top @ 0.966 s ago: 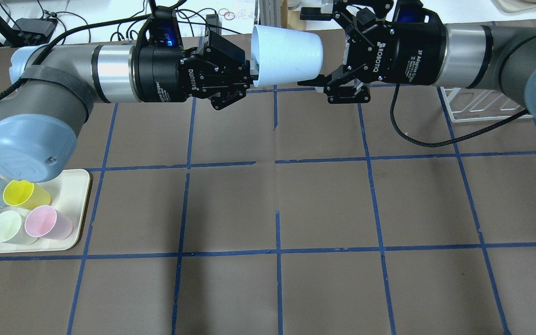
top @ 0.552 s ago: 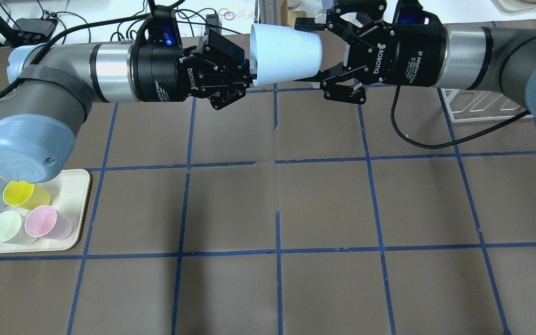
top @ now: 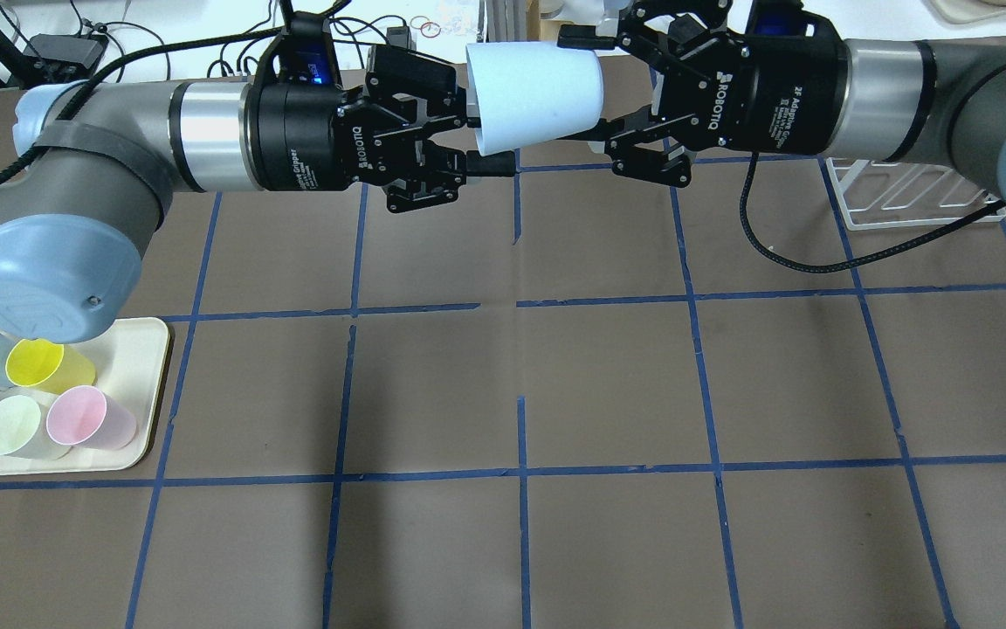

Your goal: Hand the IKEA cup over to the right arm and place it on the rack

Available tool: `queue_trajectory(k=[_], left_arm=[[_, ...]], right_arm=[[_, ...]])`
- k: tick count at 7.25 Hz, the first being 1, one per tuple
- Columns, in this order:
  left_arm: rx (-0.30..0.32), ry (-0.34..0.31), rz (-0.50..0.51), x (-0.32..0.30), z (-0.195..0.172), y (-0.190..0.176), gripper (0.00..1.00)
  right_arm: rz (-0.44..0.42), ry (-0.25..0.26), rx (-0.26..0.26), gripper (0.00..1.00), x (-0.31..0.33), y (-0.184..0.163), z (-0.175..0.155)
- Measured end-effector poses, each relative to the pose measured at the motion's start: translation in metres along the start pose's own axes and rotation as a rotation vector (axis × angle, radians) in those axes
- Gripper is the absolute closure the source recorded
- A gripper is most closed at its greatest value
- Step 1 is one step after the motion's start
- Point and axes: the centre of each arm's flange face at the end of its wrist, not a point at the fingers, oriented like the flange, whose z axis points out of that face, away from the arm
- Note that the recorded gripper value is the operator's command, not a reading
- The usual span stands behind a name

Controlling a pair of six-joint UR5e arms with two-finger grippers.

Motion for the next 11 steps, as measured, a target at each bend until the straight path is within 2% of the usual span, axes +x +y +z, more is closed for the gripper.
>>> queue_trajectory(k=[2, 3, 4, 5, 6, 7, 10, 11], left_arm=[[0.004, -0.008, -0.008, 0.002, -0.002, -0.002, 0.0], [0.008, -0.015, -0.006, 0.005, -0.004, -0.003, 0.0], [0.009, -0.06, 0.016, 0.008, -0.006, -0.003, 0.0], [0.009, -0.185, 0.061, 0.01, -0.009, -0.004, 0.0], [0.013, -0.348, 0.105, 0.013, -0.013, -0.006, 0.0], [0.022, -0.52, 0.139, 0.017, -0.019, -0.009, 0.0], [0.057, -1.047, 0.153, 0.011, -0.043, -0.016, 0.0], [0.074, -1.175, 0.145, 0.013, -0.052, -0.019, 0.0]], right_arm=[[-0.009, -0.003, 0.06, 1.0, -0.009, -0.013, -0.03], [-0.016, 0.012, 0.095, 1.0, -0.013, -0.02, -0.051], [-0.018, 0.032, 0.129, 1.0, -0.015, -0.026, -0.072], [-0.019, 0.073, 0.17, 1.0, -0.013, -0.033, -0.1], [-0.034, 0.164, 0.209, 1.0, -0.013, -0.037, -0.132], [-0.077, 0.341, 0.223, 1.0, -0.015, -0.036, -0.159], [-0.246, 0.956, 0.202, 1.0, -0.019, -0.03, -0.209], [-0.332, 1.128, 0.193, 1.0, -0.02, -0.034, -0.225]])
